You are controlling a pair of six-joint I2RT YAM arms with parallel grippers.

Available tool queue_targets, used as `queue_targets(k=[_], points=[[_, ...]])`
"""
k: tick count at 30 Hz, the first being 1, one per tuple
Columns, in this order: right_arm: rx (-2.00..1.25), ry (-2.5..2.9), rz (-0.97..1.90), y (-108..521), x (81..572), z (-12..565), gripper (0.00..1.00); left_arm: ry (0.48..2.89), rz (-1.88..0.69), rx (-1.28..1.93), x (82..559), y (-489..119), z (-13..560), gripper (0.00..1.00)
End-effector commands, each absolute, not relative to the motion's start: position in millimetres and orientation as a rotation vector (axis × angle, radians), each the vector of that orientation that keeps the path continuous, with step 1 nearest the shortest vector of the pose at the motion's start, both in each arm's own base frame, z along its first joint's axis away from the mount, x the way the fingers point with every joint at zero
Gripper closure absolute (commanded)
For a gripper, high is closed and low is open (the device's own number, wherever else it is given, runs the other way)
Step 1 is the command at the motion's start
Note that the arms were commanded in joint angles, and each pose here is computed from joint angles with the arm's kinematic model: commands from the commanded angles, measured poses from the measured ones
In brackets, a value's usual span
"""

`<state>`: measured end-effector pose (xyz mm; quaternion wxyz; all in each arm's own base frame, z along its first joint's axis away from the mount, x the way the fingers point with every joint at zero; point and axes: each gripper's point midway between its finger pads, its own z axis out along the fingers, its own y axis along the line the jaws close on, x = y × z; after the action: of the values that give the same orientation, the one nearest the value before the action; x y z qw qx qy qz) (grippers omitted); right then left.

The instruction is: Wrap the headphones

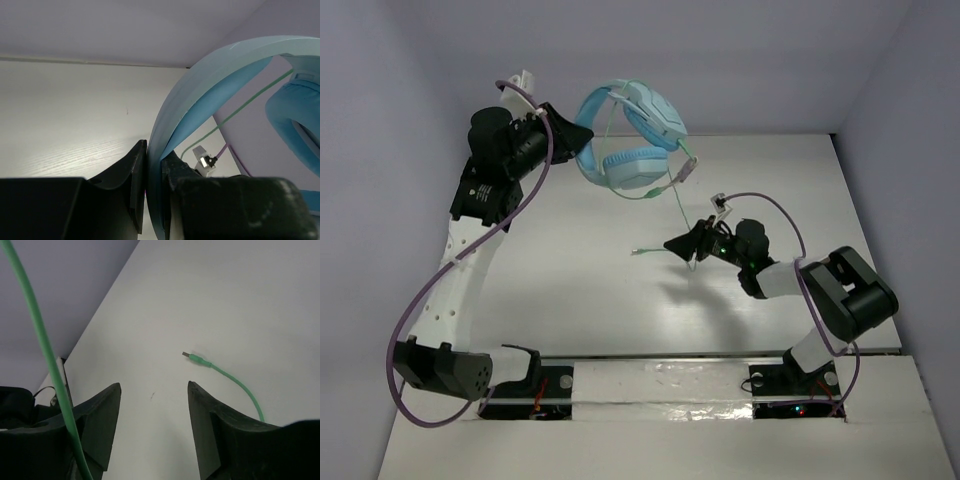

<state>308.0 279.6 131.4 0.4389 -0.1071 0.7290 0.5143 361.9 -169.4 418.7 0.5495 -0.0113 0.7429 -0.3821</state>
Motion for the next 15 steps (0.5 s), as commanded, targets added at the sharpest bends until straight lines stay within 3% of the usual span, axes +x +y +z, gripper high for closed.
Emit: queue_targets(k=[1, 2, 11, 15], points=[[-0.271, 1.746, 1.287, 283, 305, 139, 0.37, 1.527, -0.974, -0.023, 353, -163, 491, 1.0], [-0.271, 1.744, 1.292, 283, 304, 140, 0.32, 1.524, -0.976, -0.02, 353, -163, 493, 1.0], [-0.289, 1.693, 1.289, 279, 297, 159, 0.27, 1.535, -0.924, -0.047, 361, -155, 484, 1.0], [-0.287, 1.702, 1.281, 278, 298, 155, 0.39, 1.532, -0.935, -0.053, 362, -154, 484, 1.0]])
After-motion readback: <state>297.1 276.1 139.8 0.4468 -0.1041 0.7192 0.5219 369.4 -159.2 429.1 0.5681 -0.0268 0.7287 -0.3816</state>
